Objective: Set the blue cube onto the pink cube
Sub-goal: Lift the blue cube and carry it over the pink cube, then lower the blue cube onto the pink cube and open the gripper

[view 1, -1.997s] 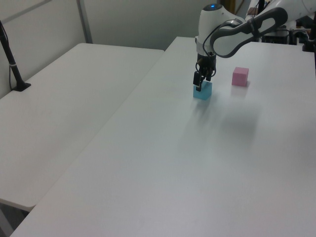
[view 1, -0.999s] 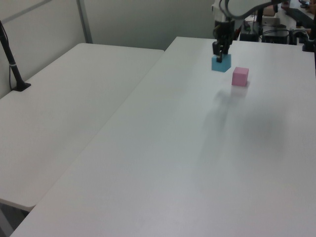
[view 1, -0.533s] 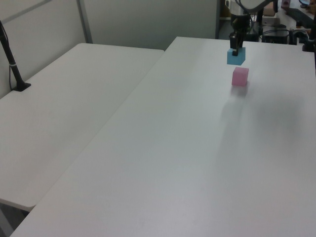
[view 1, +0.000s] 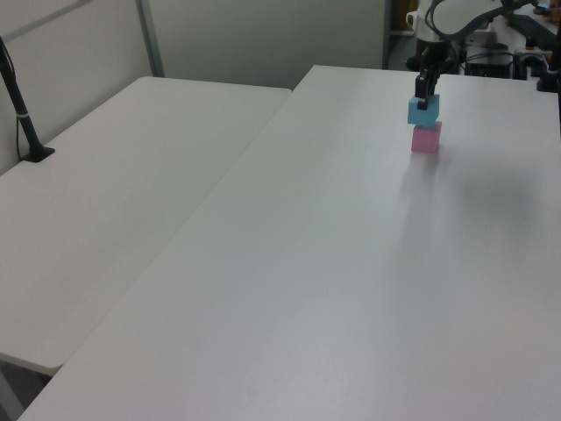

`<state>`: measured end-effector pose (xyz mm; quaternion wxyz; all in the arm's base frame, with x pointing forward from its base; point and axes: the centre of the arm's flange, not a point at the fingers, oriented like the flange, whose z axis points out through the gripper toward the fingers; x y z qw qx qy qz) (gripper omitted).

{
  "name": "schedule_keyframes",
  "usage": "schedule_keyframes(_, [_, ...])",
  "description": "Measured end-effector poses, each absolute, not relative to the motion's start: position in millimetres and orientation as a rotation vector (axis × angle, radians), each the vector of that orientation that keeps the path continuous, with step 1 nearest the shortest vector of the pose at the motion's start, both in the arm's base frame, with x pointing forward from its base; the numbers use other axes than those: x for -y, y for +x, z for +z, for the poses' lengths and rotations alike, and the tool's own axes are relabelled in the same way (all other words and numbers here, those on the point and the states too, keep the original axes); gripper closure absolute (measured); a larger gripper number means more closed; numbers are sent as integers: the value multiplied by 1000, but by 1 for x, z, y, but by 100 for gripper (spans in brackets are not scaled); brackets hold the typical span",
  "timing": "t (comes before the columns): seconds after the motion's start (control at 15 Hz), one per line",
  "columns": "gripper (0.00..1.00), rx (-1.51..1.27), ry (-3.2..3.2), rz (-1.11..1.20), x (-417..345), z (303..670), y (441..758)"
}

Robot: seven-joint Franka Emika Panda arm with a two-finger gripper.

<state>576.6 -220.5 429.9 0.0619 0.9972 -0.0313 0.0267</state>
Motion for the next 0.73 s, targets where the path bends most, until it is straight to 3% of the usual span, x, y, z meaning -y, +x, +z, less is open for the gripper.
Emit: schedule_keyframes(0.73, [42,47,3023,38,231,418,567])
